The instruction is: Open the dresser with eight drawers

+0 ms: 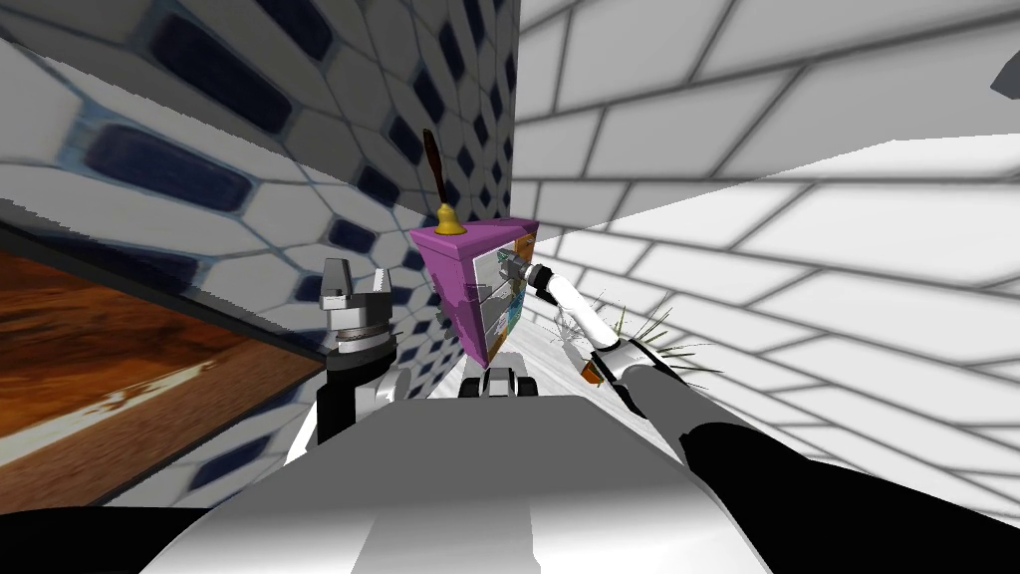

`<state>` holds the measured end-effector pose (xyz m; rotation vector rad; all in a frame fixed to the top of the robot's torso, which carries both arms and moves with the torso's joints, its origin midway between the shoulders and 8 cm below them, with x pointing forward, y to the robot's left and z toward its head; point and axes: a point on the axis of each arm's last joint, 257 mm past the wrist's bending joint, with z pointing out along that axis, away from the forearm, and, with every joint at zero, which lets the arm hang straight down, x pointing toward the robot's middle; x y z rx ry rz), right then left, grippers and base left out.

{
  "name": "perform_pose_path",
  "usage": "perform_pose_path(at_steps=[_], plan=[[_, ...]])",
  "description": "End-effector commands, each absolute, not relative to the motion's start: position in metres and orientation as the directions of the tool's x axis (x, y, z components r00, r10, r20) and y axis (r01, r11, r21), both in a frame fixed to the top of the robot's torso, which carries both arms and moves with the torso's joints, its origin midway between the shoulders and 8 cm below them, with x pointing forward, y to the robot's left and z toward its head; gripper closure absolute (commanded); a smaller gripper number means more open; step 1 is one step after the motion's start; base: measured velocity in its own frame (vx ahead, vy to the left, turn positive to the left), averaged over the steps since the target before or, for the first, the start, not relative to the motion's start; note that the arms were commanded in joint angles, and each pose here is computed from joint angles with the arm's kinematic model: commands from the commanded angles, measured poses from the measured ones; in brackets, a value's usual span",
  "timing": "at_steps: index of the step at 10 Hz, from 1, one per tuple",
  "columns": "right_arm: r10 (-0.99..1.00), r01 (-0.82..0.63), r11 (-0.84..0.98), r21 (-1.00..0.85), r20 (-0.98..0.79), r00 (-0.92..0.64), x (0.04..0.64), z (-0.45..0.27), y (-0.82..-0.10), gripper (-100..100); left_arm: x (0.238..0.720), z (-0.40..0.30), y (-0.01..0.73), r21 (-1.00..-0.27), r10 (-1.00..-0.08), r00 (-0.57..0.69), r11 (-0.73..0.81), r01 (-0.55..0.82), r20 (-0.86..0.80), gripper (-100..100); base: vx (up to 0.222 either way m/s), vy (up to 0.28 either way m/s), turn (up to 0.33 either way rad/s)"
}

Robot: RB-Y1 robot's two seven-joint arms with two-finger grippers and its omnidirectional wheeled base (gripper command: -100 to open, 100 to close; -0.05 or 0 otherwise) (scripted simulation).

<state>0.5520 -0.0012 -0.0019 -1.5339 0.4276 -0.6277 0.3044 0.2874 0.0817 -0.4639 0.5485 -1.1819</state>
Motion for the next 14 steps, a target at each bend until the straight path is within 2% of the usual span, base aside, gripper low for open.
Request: perform_pose_path(at_steps=[1,8,11,12,14], plan=[[-0.602,0.116,-0.127,-0.985,0.169,0.78,0.552,0.001,-0.005,-100,0.304,0.082,0.287,-0.605,-0.948,0.278,0.315,0.731,-0.157,0,0.011,0.037,-0.04],[-0.565,0.125,-0.27,-0.955,0.262,0.782,0.556,0.009,-0.023,-100,0.304,0.082,0.287,-0.605,-0.948,0.278,0.315,0.731,-0.157,0,0.008,0.039,-0.043],[-0.568,0.125,-0.263,-0.957,0.259,0.781,0.556,0.009,-0.022,-100,0.304,0.082,0.287,-0.605,-0.948,0.278,0.314,0.731,-0.156,0,0.024,0.056,0.005],[-0.569,0.125,-0.263,-0.957,0.258,0.781,0.557,0.009,-0.022,100,0.304,0.082,0.287,-0.605,-0.948,0.278,0.315,0.731,-0.157,0,-0.002,0.003,-0.016],[-0.563,0.127,-0.261,-0.957,0.257,0.786,0.553,0.011,-0.021,100,0.304,0.082,0.287,-0.605,-0.948,0.278,0.315,0.731,-0.157,0,-0.064,-0.125,-0.028]])
